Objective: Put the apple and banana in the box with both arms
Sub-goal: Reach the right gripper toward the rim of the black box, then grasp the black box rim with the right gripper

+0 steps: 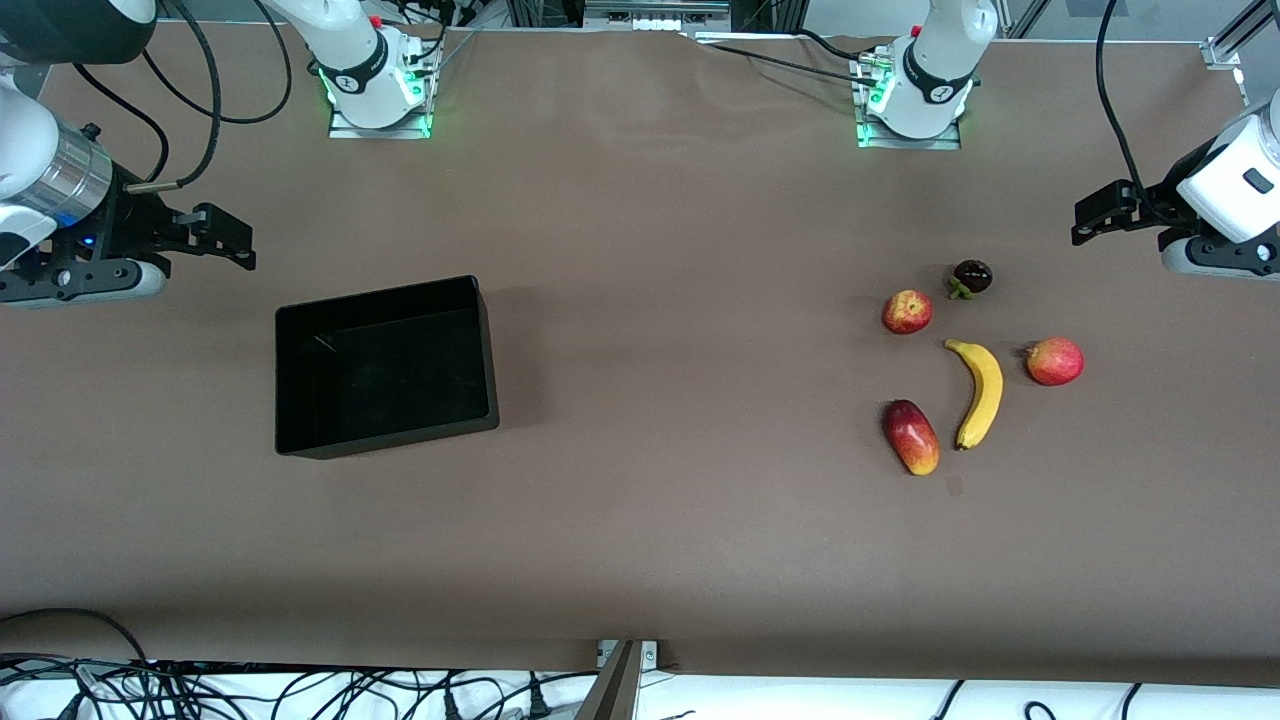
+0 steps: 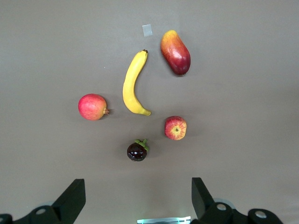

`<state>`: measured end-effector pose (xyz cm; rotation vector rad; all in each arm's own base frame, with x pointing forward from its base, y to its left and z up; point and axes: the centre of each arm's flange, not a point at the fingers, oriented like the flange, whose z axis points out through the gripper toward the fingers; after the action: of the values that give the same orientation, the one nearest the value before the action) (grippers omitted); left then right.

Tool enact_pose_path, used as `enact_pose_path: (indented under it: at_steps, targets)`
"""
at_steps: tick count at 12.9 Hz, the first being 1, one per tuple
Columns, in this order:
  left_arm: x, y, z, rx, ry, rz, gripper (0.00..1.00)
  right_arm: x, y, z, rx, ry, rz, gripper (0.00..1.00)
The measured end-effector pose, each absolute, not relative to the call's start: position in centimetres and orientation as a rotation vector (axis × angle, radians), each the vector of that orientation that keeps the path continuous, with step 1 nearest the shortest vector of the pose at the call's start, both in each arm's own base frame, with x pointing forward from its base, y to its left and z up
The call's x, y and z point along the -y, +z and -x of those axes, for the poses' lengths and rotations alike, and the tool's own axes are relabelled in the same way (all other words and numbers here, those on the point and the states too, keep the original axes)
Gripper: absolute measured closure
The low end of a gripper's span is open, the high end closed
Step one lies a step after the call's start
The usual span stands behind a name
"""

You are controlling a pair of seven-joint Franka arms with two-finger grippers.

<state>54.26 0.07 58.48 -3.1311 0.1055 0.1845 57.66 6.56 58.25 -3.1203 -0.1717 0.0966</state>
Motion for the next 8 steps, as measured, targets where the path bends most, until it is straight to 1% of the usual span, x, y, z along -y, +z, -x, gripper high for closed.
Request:
enact_pose_path:
  at_steps: [2,3,5,8]
  targets:
    - [-0.1,58.5,-54.3,-0.104,0.186,3.131,0.0,-6.6,56.8,-58.1,0.188,0.136,3.126,0.0]
    - [-0.1,58.4,-54.3,-0.104,0.187,3.131,0.0,-6.6,55.1,-58.7,0.201,0.159,3.129,0.0]
    - [0.0,58.4,-54.3,-0.104,0.188,3.131,0.0,-6.0,50.1,-60.7,0.268,0.183,3.137,0.0]
    - [0.0,58.4,-54.3,-0.104,0.189,3.131,0.0,-2.5,41.0,-63.6,0.326,0.222,3.148,0.0]
